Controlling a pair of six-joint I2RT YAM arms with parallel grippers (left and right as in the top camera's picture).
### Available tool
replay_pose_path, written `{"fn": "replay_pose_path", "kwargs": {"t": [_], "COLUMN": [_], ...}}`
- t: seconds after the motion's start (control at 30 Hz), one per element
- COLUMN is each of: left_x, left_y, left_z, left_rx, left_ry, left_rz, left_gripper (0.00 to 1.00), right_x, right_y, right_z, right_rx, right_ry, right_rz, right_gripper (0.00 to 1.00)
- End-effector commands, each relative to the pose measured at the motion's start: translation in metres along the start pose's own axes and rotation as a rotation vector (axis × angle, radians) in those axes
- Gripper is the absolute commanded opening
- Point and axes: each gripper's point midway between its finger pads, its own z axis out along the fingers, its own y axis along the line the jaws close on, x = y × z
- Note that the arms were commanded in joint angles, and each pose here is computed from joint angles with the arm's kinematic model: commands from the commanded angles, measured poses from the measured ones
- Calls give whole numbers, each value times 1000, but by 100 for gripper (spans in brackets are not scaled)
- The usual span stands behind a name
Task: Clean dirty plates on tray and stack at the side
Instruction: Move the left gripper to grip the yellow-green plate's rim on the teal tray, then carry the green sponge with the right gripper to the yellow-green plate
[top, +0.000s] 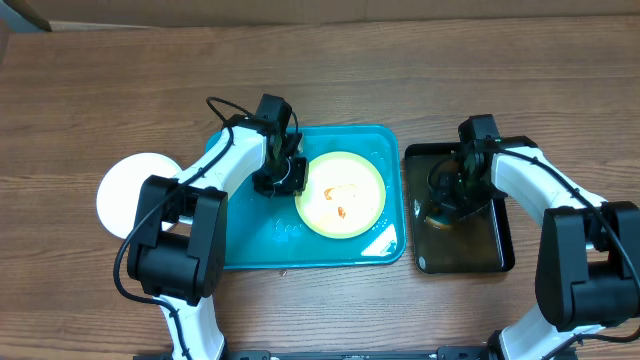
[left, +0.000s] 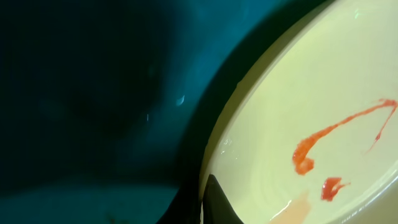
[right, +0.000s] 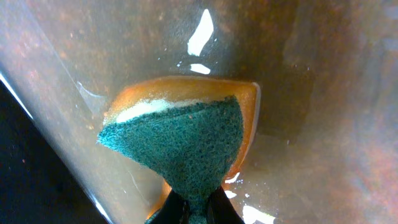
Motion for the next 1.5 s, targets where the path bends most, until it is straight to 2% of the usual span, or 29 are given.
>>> {"fn": "replay_pose_path", "kwargs": {"t": [0.0,0.23,0.33,0.63,0.73,0.9,1.03,1.17,1.23,1.47], "left_x": [21,30,32,31,31,31,31,31,32,35], "left_y": [13,11,12,11,11,9,9,8,6,0], "left_z": [8,8,7,8,8,8,8,8,9,11], "left_rx": [-52,-60,-61,-60,-61,-60,-60,-57,-57,-60], "left_ry": [83,119,125,121,123,121,121,121,123,133], "left_rz": [-26,-24,-29,-25,-26,-19,-19,-18,-13,7], "left_gripper": [4,4,4,4,4,5,4,4,4,4], "right_x": [24,-13,-7,24,23,10,2,16,30,65], "right_y": [-8,24,19,-7,-6,7,37,80,113,203], "right_z": [11,-62,-53,21,18,-19,-67,-94,-92,-65], "right_rx": [14,-27,-17,-15,-16,-23,-66,-124,-173,-278], "right_ry": [113,40,56,71,69,52,-67,-161,-170,-193], "right_rz": [-15,-35,-32,-25,-25,-49,-143,-282,-370,-465], "right_gripper": [4,4,4,4,4,4,4,4,4,4]}}
